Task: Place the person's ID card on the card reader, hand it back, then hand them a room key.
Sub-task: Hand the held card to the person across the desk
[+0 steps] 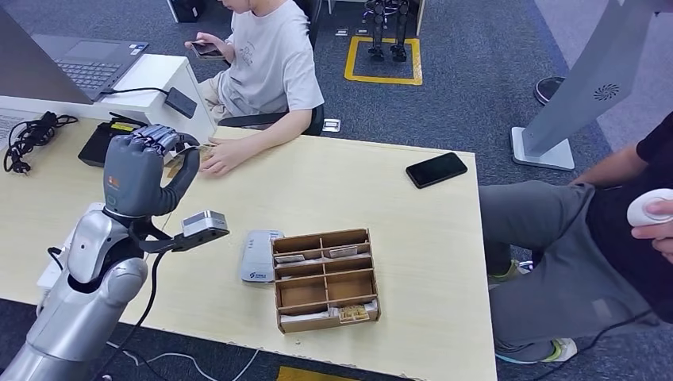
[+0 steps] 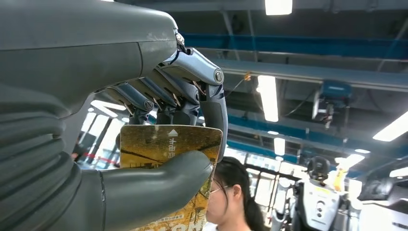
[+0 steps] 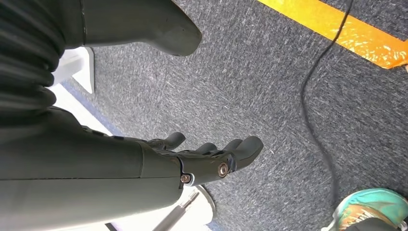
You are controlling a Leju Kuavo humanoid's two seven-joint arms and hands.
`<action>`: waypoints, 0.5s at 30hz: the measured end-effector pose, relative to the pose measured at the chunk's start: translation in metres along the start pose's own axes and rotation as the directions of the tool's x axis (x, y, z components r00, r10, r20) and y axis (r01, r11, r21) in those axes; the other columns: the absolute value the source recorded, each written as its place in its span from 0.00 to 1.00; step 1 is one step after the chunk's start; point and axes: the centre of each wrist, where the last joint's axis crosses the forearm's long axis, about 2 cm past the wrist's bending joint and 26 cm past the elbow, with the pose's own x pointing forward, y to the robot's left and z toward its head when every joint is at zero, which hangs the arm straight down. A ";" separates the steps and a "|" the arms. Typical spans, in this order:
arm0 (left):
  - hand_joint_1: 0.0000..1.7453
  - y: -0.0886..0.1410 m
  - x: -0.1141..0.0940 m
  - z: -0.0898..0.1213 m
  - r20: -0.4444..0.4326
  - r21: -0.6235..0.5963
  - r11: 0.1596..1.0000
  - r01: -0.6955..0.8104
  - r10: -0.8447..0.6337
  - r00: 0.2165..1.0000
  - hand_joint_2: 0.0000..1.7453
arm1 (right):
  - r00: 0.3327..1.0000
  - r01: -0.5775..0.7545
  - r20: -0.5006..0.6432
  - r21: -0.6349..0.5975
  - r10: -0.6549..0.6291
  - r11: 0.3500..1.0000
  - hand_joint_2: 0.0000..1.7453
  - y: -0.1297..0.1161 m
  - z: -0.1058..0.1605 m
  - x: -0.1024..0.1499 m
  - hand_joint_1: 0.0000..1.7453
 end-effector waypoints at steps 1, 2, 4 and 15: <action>0.82 0.000 -0.001 0.000 -0.001 0.001 1.000 0.003 -0.003 1.000 1.00 | 1.000 0.000 0.000 0.000 0.000 1.000 1.00 0.000 0.000 0.000 0.00; 0.82 0.001 -0.001 0.000 -0.002 0.003 1.000 0.005 -0.005 1.000 1.00 | 1.000 0.000 0.000 0.000 0.000 1.000 1.00 0.000 0.000 0.000 0.00; 0.82 0.002 -0.003 -0.001 -0.003 0.005 1.000 0.010 -0.010 1.000 1.00 | 1.000 -0.001 0.001 0.000 0.001 1.000 1.00 0.000 0.000 0.000 0.00; 0.96 0.000 -0.004 -0.004 -0.008 0.124 0.927 0.355 -0.357 0.934 1.00 | 1.000 -0.006 0.002 -0.001 0.006 1.000 1.00 -0.001 -0.001 0.001 0.00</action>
